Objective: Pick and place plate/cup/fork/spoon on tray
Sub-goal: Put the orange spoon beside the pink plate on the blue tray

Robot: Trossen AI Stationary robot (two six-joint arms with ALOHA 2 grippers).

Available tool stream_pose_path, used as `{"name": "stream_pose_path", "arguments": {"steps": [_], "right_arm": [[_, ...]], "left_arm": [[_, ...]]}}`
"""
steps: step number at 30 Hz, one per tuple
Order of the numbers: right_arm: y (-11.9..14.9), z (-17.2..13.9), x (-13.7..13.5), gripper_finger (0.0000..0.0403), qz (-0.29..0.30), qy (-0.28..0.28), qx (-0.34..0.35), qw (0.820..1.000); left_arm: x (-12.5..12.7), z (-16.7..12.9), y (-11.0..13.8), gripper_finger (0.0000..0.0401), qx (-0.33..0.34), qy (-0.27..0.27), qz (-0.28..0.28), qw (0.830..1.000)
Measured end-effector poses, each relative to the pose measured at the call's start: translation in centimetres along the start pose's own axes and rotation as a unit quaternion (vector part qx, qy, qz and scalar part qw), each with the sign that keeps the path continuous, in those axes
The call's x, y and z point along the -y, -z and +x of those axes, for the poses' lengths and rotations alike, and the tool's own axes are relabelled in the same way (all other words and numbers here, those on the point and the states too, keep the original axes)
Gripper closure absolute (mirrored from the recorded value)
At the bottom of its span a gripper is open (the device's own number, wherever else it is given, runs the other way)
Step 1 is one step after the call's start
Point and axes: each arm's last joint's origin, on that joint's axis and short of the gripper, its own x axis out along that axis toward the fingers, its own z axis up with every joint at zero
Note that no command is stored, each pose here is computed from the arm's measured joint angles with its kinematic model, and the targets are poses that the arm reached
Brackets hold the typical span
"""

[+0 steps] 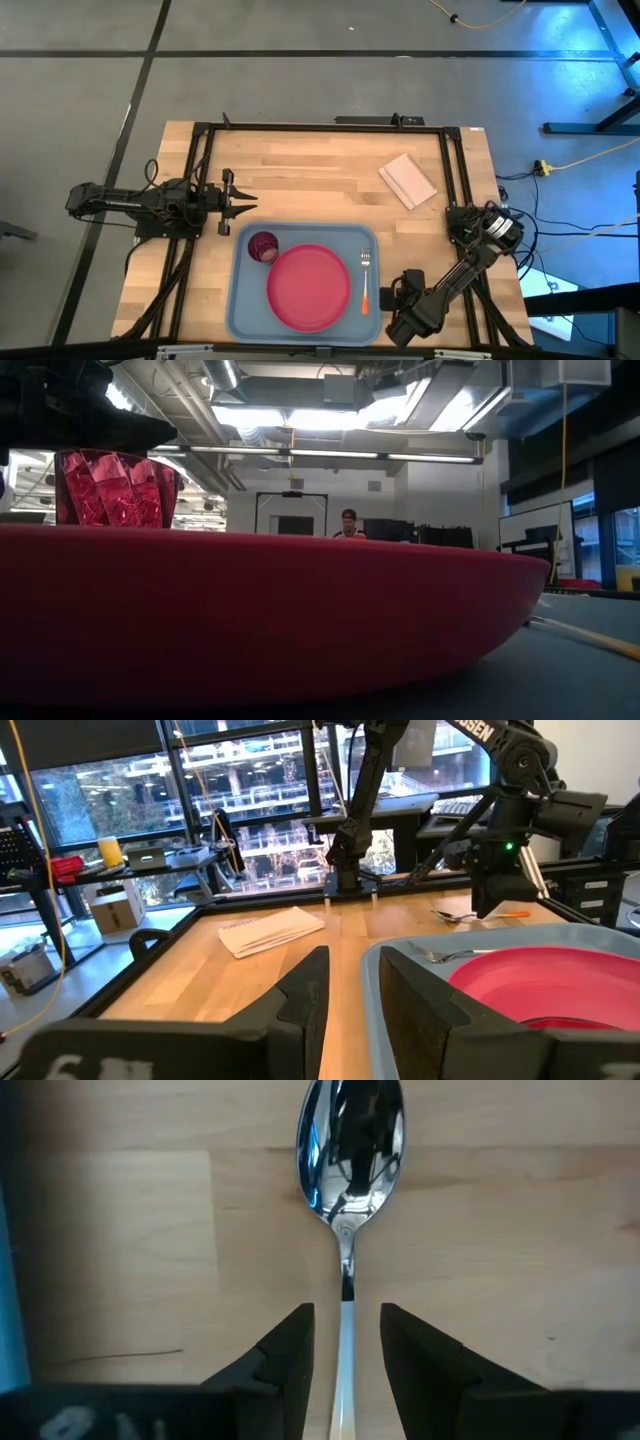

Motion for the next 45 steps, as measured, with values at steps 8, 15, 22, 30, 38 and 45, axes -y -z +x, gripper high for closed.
{"name": "stream_pose_path", "arguments": {"steps": [8,15,22,30,38,45], "right_arm": [[-0.2,1.2,0.2,0.0281,0.000,-0.018,-0.005,1.000],[-0.4,0.8,0.3,0.0281,0.002,-0.028,-0.001,1.000],[-0.6,0.8,0.1,0.0281,0.006,-0.029,0.004,1.000],[-1.1,0.9,-0.4,0.0299,0.007,-0.030,0.009,0.999],[-1.4,0.9,-0.6,0.0308,0.007,-0.029,0.010,1.000],[-1.4,0.9,-0.7,0.0309,0.007,-0.028,0.011,1.000]], "left_arm": [[0.0,0.0,0.0,0.0317,0.000,0.000,0.000,1.000],[0.0,0.0,0.0,0.0317,-0.001,-0.001,0.000,1.000],[0.0,0.0,0.0,0.0317,0.000,0.000,0.000,1.000],[0.0,0.0,0.0,0.0317,0.000,0.000,0.000,1.000],[0.0,0.0,0.0,0.0317,0.000,0.000,0.000,1.000],[0.0,0.0,0.0,0.0317,0.000,0.000,0.000,1.000]]}}
